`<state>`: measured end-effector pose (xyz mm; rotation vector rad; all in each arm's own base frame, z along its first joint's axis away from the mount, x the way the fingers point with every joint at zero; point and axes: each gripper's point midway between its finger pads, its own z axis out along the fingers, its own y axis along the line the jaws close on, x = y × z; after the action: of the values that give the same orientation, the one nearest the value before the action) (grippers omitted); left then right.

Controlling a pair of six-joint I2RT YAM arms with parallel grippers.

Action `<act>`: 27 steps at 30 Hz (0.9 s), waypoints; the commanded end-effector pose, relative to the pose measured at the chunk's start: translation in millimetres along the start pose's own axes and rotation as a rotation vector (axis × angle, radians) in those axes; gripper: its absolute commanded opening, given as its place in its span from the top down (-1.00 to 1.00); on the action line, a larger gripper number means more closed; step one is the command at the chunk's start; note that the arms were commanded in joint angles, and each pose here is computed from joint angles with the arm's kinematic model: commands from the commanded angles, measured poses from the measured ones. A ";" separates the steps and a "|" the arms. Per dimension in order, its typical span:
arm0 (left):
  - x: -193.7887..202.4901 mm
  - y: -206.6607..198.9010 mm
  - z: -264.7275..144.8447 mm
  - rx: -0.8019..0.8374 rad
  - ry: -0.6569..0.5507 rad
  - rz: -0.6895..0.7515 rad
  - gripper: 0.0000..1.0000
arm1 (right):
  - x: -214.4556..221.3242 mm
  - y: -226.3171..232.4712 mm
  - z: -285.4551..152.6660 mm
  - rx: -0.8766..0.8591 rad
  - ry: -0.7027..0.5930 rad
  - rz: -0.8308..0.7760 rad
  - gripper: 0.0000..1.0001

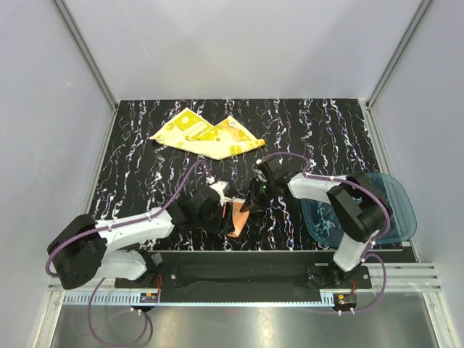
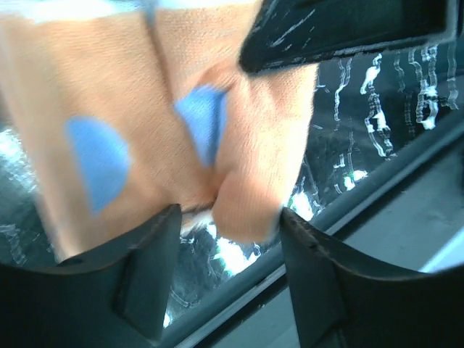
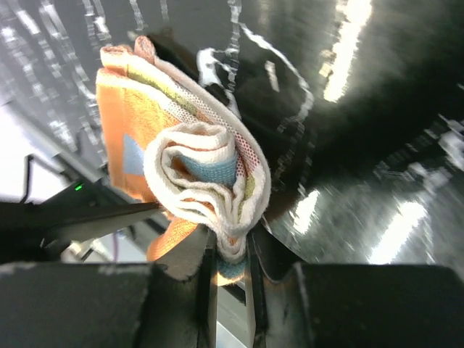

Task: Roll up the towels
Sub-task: Roll the towel

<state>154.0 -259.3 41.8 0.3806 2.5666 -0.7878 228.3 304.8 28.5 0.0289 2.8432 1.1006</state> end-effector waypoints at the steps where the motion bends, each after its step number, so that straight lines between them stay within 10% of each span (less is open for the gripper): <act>1: -17.5 23.7 -22.1 -0.254 -0.066 0.100 -0.25 | 2.8 -21.6 -16.0 0.204 -0.031 -0.027 0.96; 27: 1.0 -55.1 35.7 -0.378 -0.078 0.420 -0.31 | 10.3 -4.4 -16.8 0.246 -0.005 -0.029 1.00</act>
<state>138.5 -300.2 29.9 0.7556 2.4144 -0.0839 214.7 289.1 31.1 0.0330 2.9619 0.7578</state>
